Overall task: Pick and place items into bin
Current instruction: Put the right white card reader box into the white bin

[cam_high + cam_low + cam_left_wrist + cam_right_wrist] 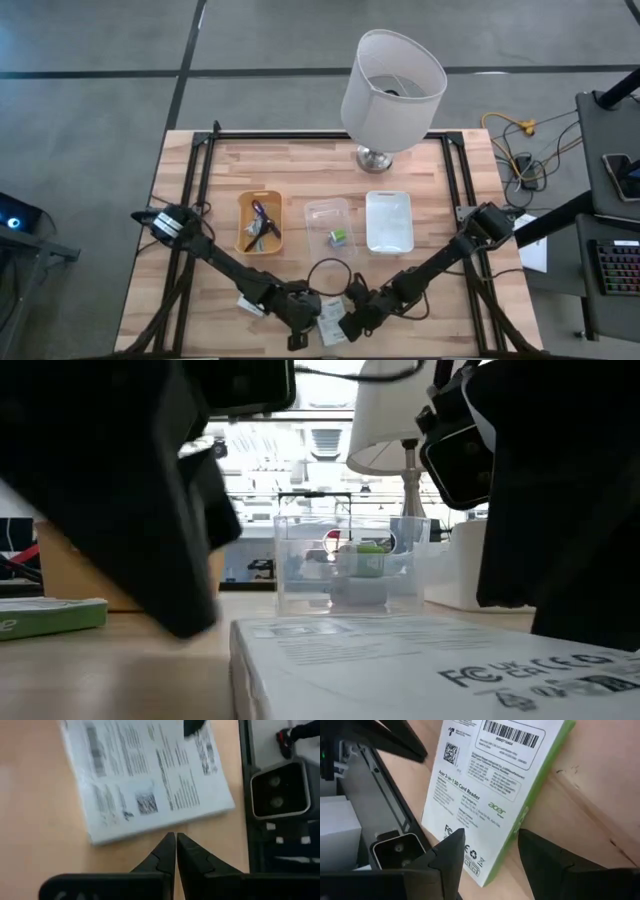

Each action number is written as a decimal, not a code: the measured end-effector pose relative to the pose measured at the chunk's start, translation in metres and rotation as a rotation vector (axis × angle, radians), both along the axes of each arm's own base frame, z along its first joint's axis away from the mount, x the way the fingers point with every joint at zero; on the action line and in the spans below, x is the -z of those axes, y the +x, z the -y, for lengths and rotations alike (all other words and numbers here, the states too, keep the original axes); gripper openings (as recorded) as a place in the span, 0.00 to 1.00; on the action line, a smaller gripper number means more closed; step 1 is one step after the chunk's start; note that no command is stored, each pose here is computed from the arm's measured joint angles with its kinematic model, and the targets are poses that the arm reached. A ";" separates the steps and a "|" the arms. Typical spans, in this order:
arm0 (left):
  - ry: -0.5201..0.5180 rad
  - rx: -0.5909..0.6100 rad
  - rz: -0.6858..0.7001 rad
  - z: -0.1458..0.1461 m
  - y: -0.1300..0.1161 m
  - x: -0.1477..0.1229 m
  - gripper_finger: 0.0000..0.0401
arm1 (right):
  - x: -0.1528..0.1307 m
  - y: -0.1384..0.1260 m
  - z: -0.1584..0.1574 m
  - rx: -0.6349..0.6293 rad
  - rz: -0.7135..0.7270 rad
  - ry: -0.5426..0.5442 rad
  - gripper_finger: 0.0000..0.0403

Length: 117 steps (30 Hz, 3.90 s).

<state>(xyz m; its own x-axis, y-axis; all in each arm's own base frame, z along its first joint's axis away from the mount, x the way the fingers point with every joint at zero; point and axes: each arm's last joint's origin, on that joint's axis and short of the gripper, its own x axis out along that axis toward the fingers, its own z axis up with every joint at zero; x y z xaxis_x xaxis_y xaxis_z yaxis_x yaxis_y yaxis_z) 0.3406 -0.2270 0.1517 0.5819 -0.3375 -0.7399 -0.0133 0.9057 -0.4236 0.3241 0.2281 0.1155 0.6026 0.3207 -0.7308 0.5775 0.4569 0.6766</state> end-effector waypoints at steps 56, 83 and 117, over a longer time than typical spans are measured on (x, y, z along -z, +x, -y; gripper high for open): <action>-0.043 -0.100 -0.054 0.004 -0.018 -0.005 0.00 | -0.009 0.017 0.016 -0.059 -0.003 -0.130 0.43; -0.081 -0.114 0.018 -0.003 -0.008 -0.006 0.00 | -0.006 0.018 0.020 -0.086 -0.007 -0.108 0.43; -0.113 -0.125 -0.039 -0.002 -0.016 0.029 0.00 | 0.003 0.045 0.011 -0.117 0.079 0.043 0.43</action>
<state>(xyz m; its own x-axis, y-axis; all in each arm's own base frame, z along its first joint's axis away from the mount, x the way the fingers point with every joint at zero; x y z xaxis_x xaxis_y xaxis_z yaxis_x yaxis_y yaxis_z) 0.3242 -0.2248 0.1229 0.5959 -0.3469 -0.7243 -0.1411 0.8427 -0.5196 0.3690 0.2171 0.1126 0.6146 0.4219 -0.6665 0.4662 0.4874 0.7384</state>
